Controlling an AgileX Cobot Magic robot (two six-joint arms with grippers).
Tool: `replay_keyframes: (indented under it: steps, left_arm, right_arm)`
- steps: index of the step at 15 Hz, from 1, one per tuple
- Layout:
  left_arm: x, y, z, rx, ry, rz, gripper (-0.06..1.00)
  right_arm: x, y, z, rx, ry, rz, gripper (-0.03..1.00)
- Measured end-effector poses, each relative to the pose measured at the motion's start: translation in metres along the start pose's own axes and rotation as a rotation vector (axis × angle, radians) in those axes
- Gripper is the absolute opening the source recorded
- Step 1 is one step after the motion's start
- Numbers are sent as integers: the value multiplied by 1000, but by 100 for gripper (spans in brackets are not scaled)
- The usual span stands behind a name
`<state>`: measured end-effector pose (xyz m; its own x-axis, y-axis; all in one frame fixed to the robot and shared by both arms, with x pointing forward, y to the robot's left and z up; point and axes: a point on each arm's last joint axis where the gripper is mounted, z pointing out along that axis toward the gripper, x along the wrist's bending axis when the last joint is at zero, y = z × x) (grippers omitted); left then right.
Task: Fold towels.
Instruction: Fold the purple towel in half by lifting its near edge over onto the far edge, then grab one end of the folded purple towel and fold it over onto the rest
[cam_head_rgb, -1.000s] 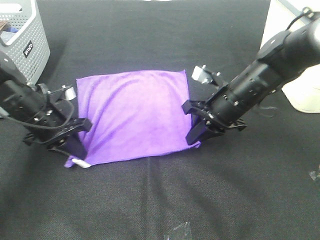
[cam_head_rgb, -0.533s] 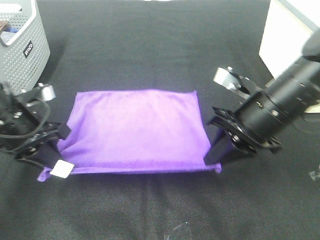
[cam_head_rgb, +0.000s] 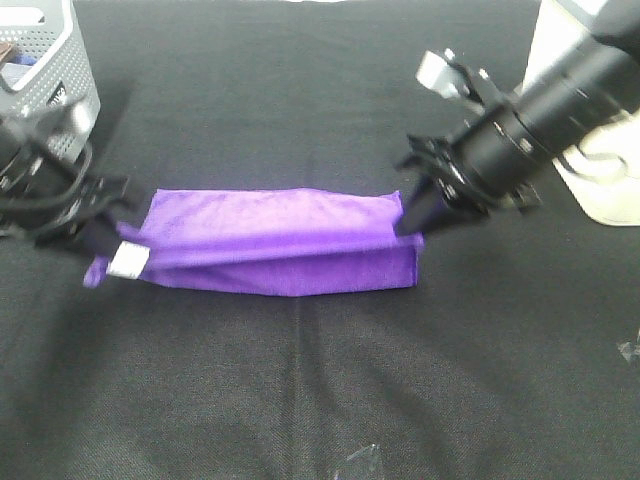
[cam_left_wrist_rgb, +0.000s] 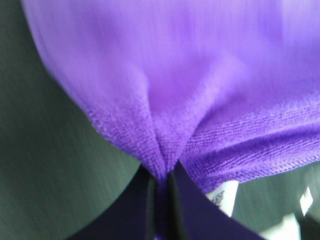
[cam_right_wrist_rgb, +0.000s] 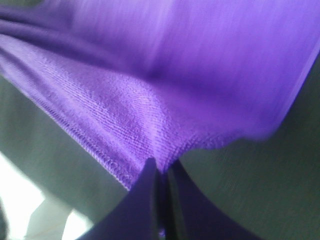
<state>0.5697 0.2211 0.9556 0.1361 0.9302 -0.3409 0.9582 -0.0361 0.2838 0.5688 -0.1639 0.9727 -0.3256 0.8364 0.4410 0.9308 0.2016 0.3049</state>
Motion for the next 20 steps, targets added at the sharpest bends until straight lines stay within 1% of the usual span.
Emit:
replay_keyframes:
  steps: [3, 5, 7, 11, 16, 18, 20]
  left_arm:
    - [1, 38, 9, -60, 17, 40, 1]
    - [5, 53, 25, -57, 24, 47, 1]
    - [8, 62, 34, -56, 35, 61, 1]
    - [15, 85, 53, -112, 59, 76, 1]
    - [19, 91, 61, -150, 73, 73, 1]
    - [20, 94, 64, -164, 79, 72, 4]
    - [20, 94, 64, -166, 80, 72, 18]
  right_arm:
    - [-14, 37, 27, -19, -28, -25, 1]
    - [-24, 52, 45, -16, -43, -38, 1]
    - [-29, 62, 54, -46, -61, -44, 1]
    - [-38, 87, 68, -125, -94, -63, 1]
    - [-43, 93, 72, -171, -119, -64, 2]
    - [-44, 93, 74, -179, -124, -63, 6]
    - [-49, 91, 84, -162, -128, -53, 20]
